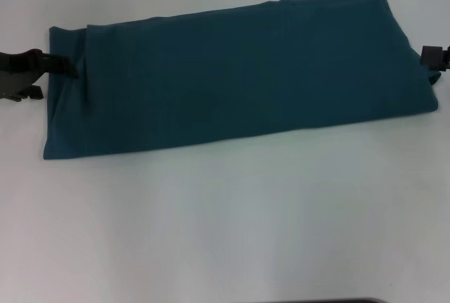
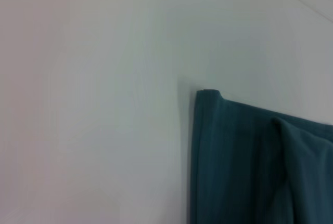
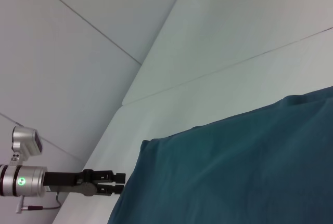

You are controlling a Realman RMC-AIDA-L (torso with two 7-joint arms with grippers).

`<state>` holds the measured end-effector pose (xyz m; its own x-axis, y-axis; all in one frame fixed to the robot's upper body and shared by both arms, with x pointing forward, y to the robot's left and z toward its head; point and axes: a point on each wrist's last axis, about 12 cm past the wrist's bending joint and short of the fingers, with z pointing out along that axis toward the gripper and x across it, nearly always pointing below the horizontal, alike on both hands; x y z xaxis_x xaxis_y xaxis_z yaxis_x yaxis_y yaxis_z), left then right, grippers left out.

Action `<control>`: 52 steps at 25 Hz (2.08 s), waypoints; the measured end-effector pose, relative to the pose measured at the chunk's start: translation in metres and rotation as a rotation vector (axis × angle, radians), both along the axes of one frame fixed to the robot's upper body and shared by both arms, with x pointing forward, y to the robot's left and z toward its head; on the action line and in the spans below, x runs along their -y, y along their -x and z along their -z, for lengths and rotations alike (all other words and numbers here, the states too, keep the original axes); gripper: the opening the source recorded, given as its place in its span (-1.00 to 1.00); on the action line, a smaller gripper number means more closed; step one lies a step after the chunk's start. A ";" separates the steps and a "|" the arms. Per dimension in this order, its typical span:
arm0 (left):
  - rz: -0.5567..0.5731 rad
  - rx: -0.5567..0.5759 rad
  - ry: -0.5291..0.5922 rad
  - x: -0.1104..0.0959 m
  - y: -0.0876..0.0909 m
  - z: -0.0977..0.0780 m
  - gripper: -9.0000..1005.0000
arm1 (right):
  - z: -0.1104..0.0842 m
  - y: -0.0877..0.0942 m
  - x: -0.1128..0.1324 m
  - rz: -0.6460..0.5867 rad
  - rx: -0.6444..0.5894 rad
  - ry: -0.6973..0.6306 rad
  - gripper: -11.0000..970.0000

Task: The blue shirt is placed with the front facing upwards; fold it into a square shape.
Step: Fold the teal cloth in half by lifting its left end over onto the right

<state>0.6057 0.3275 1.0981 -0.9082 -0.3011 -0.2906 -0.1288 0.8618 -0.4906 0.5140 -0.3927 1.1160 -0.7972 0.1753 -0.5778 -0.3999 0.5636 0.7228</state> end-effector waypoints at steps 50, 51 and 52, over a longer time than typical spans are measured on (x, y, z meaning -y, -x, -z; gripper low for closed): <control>0.241 -0.036 -0.010 0.057 -0.012 -0.019 0.12 | -0.002 0.000 0.003 0.014 0.009 -0.004 0.95; 0.243 -0.036 -0.009 0.057 -0.013 -0.020 0.03 | -0.002 0.000 0.003 0.014 0.009 -0.004 0.95; 0.244 -0.036 -0.008 0.058 -0.013 -0.020 -0.06 | -0.002 0.000 0.003 0.014 0.010 -0.004 0.95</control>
